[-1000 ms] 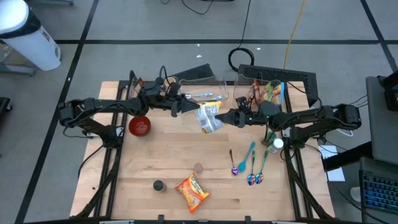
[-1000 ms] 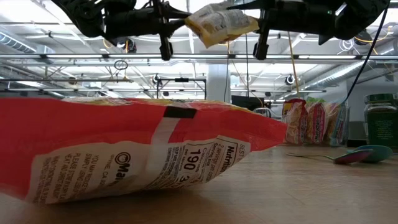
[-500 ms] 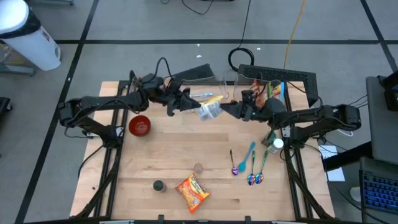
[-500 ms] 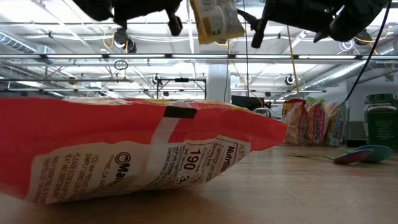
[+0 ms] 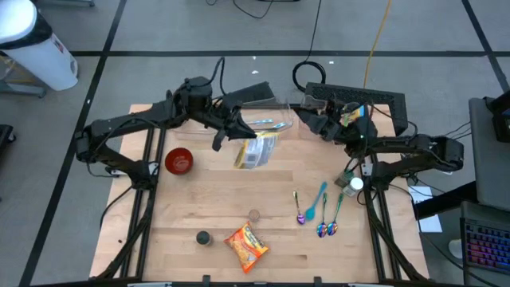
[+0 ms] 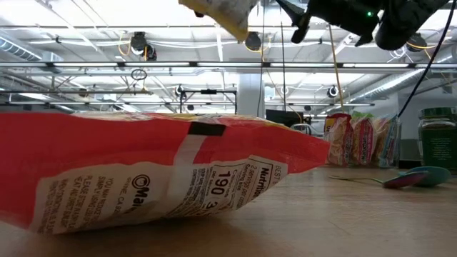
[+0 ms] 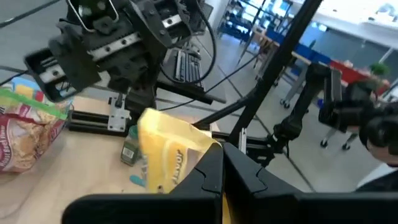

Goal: Pick & Place Food Item
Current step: Put the yellow noodle pack into the right transparent bin

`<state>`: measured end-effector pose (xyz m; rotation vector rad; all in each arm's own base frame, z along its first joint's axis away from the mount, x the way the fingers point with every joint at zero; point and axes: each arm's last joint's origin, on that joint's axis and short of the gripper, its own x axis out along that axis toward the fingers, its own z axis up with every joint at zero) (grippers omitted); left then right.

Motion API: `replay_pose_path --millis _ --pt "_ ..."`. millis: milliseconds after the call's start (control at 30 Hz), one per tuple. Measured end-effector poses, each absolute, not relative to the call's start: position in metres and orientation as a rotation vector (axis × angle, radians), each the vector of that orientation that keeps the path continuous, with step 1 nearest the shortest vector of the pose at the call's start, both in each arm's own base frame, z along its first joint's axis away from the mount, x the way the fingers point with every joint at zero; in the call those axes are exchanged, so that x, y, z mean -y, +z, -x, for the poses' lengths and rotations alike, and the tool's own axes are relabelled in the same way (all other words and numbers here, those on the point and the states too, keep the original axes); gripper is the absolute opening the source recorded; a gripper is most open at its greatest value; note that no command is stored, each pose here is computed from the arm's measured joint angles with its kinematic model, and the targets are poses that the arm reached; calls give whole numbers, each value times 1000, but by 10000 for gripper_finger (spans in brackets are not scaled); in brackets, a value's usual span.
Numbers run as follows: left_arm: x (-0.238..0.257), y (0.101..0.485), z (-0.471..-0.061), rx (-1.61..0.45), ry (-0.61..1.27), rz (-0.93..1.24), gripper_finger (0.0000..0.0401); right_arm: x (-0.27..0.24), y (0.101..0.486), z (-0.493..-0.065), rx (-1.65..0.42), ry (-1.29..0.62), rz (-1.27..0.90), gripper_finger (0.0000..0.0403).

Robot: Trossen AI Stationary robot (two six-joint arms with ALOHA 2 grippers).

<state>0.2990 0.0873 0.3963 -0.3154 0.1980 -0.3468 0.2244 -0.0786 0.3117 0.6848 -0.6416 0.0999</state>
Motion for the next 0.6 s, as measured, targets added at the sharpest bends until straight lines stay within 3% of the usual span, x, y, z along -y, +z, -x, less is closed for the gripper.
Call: replay_pose_path --millis 133,367,600 --pt "-87 400 -297 -223 -346 296 1 83 338 -236 472 130 -589 219" --pt "-91 394 -294 -270 -323 307 1 88 397 -266 -60 161 -410 216" --pt "-90 389 -293 -321 -321 320 0 86 446 -294 -142 276 -293 219"
